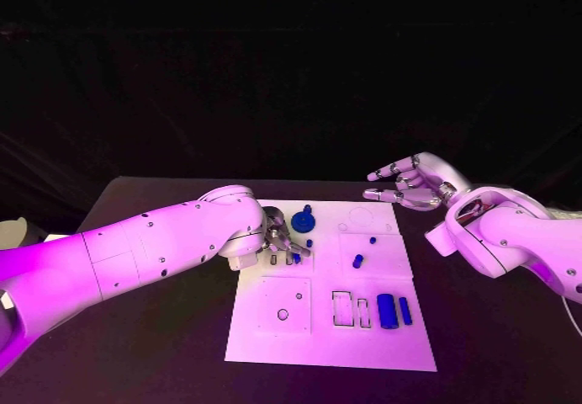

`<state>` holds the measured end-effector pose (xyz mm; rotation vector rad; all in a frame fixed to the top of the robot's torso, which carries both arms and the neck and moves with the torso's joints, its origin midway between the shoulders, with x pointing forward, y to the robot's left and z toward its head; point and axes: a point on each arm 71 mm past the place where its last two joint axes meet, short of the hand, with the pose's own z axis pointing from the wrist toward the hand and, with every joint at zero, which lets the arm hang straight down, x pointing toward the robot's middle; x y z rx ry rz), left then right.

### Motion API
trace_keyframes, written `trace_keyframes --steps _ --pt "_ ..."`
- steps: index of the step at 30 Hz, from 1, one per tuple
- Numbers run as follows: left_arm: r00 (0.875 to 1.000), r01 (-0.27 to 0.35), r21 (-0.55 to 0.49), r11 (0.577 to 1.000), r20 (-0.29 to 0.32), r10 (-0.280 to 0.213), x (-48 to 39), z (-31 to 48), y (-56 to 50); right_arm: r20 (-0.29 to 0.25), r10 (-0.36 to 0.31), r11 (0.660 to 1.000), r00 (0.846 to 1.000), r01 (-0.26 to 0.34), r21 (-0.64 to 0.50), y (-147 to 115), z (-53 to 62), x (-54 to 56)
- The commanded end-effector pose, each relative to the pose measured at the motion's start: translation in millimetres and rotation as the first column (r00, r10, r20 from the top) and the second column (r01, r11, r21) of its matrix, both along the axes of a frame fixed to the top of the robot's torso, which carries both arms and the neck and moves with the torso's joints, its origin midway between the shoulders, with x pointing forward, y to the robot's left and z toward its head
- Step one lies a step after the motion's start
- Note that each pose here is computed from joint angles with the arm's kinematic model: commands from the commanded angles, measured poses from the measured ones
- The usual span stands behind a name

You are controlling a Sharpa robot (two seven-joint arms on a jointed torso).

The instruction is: Assemble the parts on the task board

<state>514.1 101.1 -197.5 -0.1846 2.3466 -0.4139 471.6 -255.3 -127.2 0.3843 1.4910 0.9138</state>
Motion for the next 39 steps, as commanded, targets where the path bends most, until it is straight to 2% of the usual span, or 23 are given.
trace_keyframes --steps 1,19,31,39 --pt "1.0 0.023 0.012 1.0 -0.013 -0.023 -1.2 -0.2 -1.9 -0.006 0.015 1.0 1.0 -0.015 -0.012 1.9 -1.2 0.0" --pt "1.0 0.004 -0.031 0.999 -0.021 -0.005 -2.3 0.4 -4.5 -0.016 0.018 1.0 1.0 -0.019 -0.016 2.8 -4.1 2.2" --pt "0.999 -0.034 -0.066 0.997 -0.034 0.031 -3.6 0.5 7.1 -0.025 0.017 1.0 1.0 -0.018 -0.021 1.7 -6.3 3.7" --pt "0.999 -0.053 -0.086 0.995 -0.012 0.052 -6.6 2.9 13.2 -0.028 0.017 1.0 0.999 -0.018 -0.023 1.6 -7.5 4.4"
